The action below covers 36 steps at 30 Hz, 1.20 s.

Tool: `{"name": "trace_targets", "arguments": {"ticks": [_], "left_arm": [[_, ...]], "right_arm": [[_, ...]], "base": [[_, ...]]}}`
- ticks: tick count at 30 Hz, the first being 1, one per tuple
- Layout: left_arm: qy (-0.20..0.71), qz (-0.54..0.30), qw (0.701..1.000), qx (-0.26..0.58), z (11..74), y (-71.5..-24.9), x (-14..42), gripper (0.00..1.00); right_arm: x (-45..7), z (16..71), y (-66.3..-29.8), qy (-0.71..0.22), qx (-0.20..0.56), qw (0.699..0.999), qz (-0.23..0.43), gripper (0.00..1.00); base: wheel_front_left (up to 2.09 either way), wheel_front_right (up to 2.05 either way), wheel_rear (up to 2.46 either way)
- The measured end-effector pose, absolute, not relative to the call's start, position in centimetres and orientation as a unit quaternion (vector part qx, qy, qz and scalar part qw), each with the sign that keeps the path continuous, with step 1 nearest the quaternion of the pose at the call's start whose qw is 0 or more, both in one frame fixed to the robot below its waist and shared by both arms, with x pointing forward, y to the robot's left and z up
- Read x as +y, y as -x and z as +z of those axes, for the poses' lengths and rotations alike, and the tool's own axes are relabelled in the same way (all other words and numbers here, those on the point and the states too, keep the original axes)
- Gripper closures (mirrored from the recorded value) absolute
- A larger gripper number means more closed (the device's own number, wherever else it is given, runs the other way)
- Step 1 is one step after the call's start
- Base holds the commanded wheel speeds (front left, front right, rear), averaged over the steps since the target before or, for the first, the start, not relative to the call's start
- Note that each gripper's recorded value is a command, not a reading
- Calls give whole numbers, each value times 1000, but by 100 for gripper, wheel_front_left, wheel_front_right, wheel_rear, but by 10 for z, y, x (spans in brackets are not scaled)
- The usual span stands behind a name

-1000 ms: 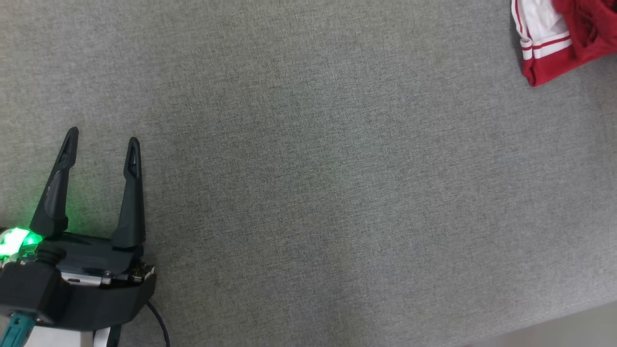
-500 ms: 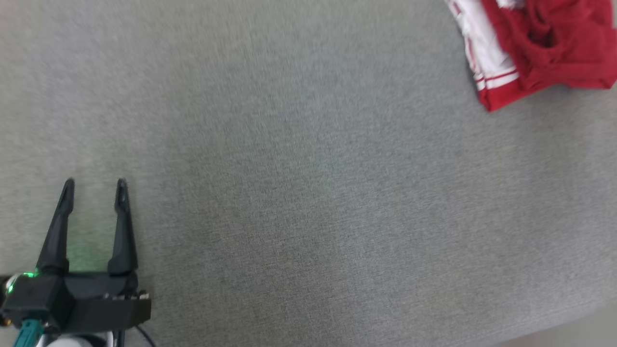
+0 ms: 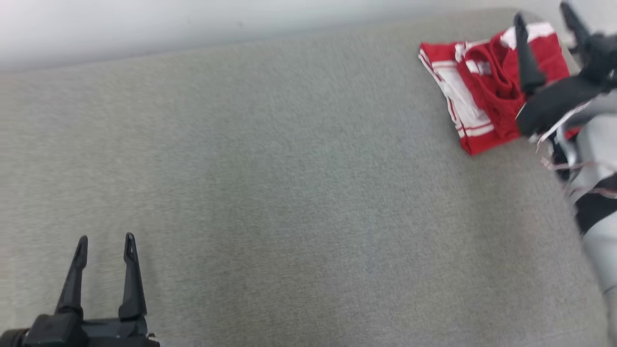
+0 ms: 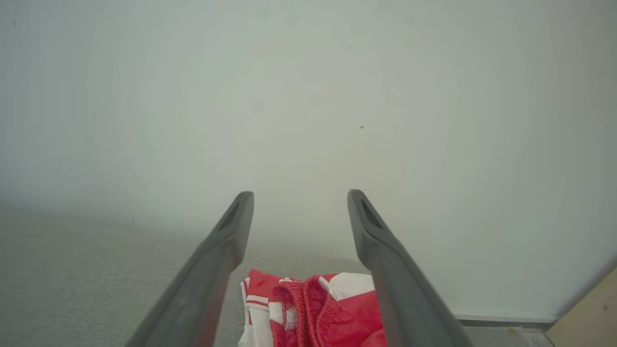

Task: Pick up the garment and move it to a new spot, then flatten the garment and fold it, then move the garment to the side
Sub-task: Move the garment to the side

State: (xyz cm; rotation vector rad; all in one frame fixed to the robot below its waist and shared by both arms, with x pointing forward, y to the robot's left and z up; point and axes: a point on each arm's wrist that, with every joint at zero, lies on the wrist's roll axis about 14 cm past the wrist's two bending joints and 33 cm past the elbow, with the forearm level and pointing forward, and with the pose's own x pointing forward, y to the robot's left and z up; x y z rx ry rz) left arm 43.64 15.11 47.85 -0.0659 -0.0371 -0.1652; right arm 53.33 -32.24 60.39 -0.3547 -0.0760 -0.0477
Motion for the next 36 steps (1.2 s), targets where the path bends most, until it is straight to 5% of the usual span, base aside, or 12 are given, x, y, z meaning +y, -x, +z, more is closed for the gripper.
{"name": "trace_targets", "arguments": {"ticks": [19,36], "left_arm": [[27,-38,998,-46,507,-398,180,0],[28,-24,998,-50,511,-384,186,0]], "right_arm": [[-206,547,-458,47,-71,995,44,0],[-181,529,-391,13,-71,996,50,0]], "base": [[0,0,0],[0,0,0]]}}
